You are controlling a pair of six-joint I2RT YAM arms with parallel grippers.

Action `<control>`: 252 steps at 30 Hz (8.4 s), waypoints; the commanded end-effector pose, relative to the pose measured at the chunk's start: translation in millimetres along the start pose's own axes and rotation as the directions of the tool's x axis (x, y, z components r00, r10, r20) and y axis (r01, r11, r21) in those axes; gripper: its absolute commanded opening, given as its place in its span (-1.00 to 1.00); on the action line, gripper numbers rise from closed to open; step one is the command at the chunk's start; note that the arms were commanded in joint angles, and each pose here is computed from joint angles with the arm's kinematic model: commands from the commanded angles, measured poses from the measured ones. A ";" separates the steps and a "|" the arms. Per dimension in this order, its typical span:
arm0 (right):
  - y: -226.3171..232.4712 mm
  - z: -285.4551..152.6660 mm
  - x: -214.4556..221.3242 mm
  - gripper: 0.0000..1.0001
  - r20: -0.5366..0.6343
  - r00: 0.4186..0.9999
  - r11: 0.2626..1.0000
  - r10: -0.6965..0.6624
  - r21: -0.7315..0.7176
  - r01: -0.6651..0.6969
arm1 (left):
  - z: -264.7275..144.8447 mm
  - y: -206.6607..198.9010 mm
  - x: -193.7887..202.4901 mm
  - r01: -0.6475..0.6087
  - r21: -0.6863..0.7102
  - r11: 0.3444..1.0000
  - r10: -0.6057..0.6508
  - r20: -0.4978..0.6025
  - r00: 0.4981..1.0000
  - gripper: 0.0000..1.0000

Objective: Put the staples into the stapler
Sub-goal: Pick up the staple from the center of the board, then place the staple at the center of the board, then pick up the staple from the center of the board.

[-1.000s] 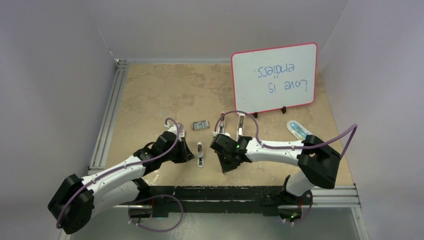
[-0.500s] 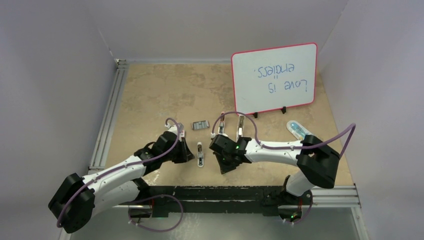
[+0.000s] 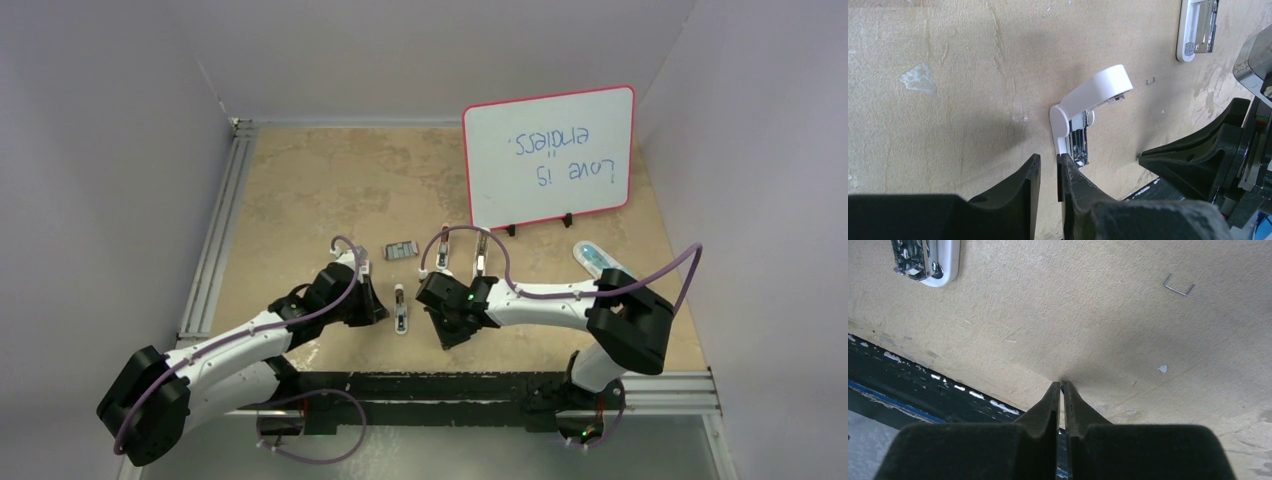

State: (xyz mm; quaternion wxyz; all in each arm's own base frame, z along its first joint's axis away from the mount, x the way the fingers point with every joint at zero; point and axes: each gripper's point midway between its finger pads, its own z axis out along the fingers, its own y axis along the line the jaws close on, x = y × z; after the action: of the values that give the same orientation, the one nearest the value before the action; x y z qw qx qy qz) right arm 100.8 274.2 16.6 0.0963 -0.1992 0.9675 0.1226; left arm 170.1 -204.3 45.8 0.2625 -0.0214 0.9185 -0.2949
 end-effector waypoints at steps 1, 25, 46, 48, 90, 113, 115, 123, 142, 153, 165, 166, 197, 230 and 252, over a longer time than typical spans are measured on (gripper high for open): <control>-11.0 4.1 7.1 -0.88 -0.013 1.000 0.999 -0.017 0.050 0.018 | 0.1 -9.5 -10.0 0.005 0.033 0.999 -0.007 0.036 0.999 -0.63; 37.6 -74.1 -63.8 -1.00 0.005 0.976 0.752 0.219 -0.639 -0.166 | -44.3 -76.6 -20.7 -0.032 0.352 0.935 0.011 0.061 0.998 -0.15; 57.8 -167.2 -45.7 -1.00 0.001 0.977 0.373 0.213 -0.924 -0.080 | -82.4 -164.5 1.4 0.054 0.815 0.576 0.101 -0.137 0.985 -0.08; 58.4 -169.6 -46.8 -1.00 0.007 0.977 0.369 0.213 -0.927 -0.074 | -86.3 -166.0 4.4 0.064 0.834 0.547 0.110 -0.148 0.983 -0.11; 56.6 -156.6 -56.5 -1.00 0.005 0.976 0.424 0.217 -0.901 -0.090 | -96.8 -178.7 12.4 0.055 0.900 0.432 0.200 -0.155 0.967 -0.57; 21.6 -109.9 -68.6 -1.00 0.045 0.936 0.630 0.350 -0.751 -0.200 | -56.6 -139.8 17.5 0.012 0.707 0.707 0.154 -0.171 0.973 -0.93; 5.0 -86.7 -69.1 -1.00 0.083 0.932 0.715 0.354 -0.666 -0.212 | -43.0 -126.9 20.8 0.023 0.618 0.786 0.148 -0.223 0.963 -0.93; -54.1 -40.2 -75.3 -1.00 0.228 0.891 0.879 0.392 -0.379 -0.290 | -16.1 -97.0 41.0 0.046 0.332 0.942 0.116 -0.452 0.884 -0.88; -67.7 -47.5 -67.4 -1.00 0.303 0.867 0.892 0.396 -0.351 -0.285 | -5.3 -88.7 79.8 -0.314 0.019 0.949 0.192 -0.825 0.531 -0.89; -66.8 -52.7 -62.1 -1.00 0.304 0.875 0.898 0.376 -0.354 -0.263 | 3.3 -74.1 93.6 -0.345 -0.022 0.938 0.143 -0.884 0.445 -0.89; -66.8 -62.4 -67.4 -1.00 0.329 0.869 0.902 0.370 -0.351 -0.252 | 21.3 -67.3 90.7 -0.374 -0.055 0.926 0.144 -0.864 0.482 -0.49; -66.8 -63.0 -67.8 -1.00 0.331 0.868 0.902 0.371 -0.350 -0.252 | 21.8 -69.6 88.3 -0.373 -0.052 0.926 0.151 -0.857 0.492 -0.45; 6.7 -21.1 -8.2 -0.23 0.273 0.944 0.982 0.184 -0.091 -0.165 | -24.3 -106.0 -46.6 -0.078 0.090 0.993 0.080 -0.011 0.997 -0.17; 4.5 -5.1 -10.1 -0.39 0.229 0.969 0.987 0.095 0.101 -0.121 | -29.5 -91.6 -40.8 -0.088 0.081 0.993 0.087 0.014 0.996 -0.14; 1.6 6.7 -1.2 -0.57 0.157 0.987 0.991 -0.038 0.132 0.017 | -30.4 -91.0 -36.9 -0.071 0.095 0.993 0.071 0.009 0.997 -0.13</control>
State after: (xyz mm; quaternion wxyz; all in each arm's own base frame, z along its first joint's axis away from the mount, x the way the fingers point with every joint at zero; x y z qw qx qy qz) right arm 104.1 274.4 13.4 0.1935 -0.1894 0.9597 0.0752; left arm 172.5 -250.9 121.1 0.2595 0.0259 0.9162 -0.3043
